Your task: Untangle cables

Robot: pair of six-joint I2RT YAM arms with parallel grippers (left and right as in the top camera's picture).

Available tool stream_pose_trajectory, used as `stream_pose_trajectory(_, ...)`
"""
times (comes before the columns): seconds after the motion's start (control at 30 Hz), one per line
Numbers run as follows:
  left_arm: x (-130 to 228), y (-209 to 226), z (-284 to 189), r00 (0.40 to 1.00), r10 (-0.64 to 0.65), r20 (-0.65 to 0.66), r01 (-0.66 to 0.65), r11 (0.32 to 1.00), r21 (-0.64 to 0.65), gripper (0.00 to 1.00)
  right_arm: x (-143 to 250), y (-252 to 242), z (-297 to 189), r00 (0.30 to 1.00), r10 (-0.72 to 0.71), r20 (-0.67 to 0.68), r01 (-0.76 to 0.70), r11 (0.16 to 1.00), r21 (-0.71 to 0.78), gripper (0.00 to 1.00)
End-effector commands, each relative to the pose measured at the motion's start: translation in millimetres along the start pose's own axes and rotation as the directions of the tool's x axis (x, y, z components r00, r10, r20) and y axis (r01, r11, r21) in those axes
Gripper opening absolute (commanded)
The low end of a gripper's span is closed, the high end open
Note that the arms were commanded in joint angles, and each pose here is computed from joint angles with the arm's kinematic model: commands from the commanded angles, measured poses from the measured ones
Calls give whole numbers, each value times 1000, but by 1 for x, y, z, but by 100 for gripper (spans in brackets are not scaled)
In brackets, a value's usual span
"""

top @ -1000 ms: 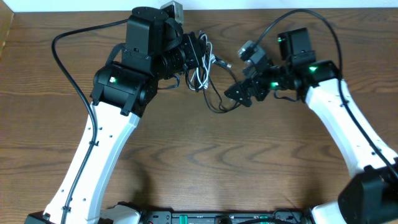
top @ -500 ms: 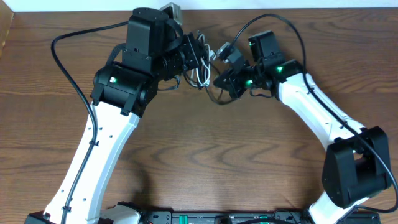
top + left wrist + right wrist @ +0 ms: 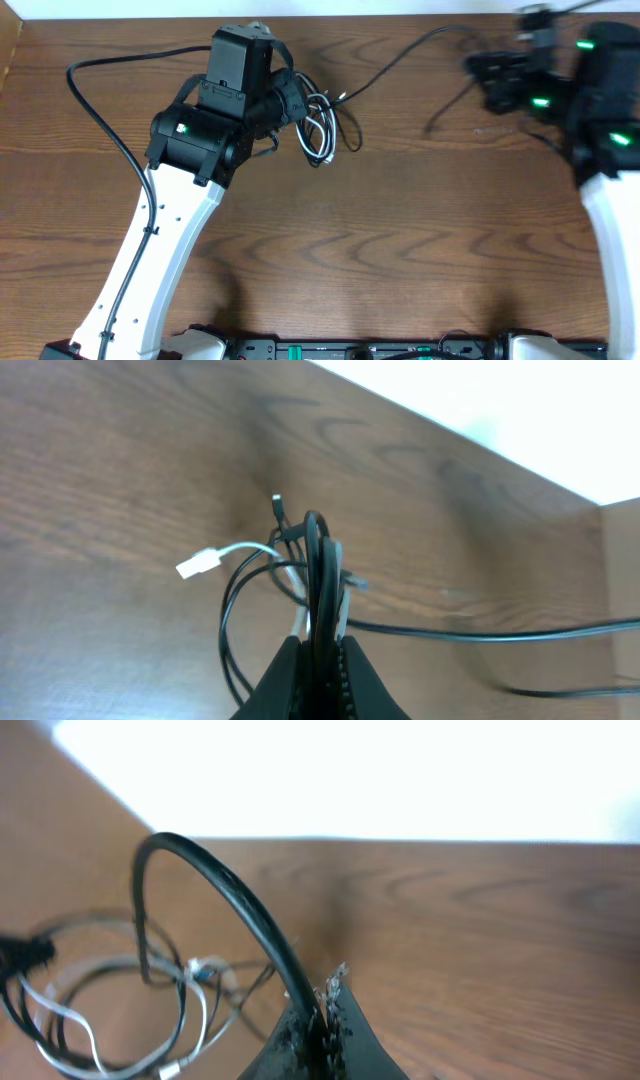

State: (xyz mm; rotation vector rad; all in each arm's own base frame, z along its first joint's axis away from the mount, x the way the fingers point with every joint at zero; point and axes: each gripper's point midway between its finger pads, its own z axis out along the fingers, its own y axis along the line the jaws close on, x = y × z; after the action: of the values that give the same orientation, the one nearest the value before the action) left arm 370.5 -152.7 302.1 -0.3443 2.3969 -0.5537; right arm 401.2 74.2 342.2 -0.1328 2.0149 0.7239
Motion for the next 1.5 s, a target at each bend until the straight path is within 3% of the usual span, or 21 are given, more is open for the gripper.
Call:
stream_pose_trajectory(0.0, -9, 5, -7, 999, 9, 34, -8, 999, -39, 7, -19, -23, -33, 991, 103, 82, -109, 992, 64, 1)
stream_pose_trajectory(0.27, 4, 16, 4, 999, 23, -32, -26, 996, -89, 8, -22, -94, -85, 957, 233, 172, -268, 938, 221, 1)
stream_pose_trajectory(0.6, 3, 14, 4, 999, 27, -29, -29, 996, -79, 7, -11, -74, -68, 973, 211, 90, -222, 965, 142, 1)
stream_pose_trajectory(0.8, 4, -18, 4, 998, 36, -54, -31, 996, 87, 7, 6, -21, -30, 992, 119, -29, -119, 993, -9, 1)
stream_pose_trajectory(1.0, 6, -69, -8, 993, 84, -89, -48, 936, 350, 7, 31, 18, 9, 987, 81, -140, -95, 991, -98, 1)
stream_pose_trajectory(1.33, -1, -80, -12, 992, 122, -45, -94, 911, 401, 8, 69, 66, 49, 962, 20, -272, -81, 973, -214, 1)
stream_pose_trajectory(1.47, -7, -105, -24, 975, 218, 33, -203, 832, 517, 7, 86, 80, 64, 945, 14, -326, -99, 964, -245, 1)
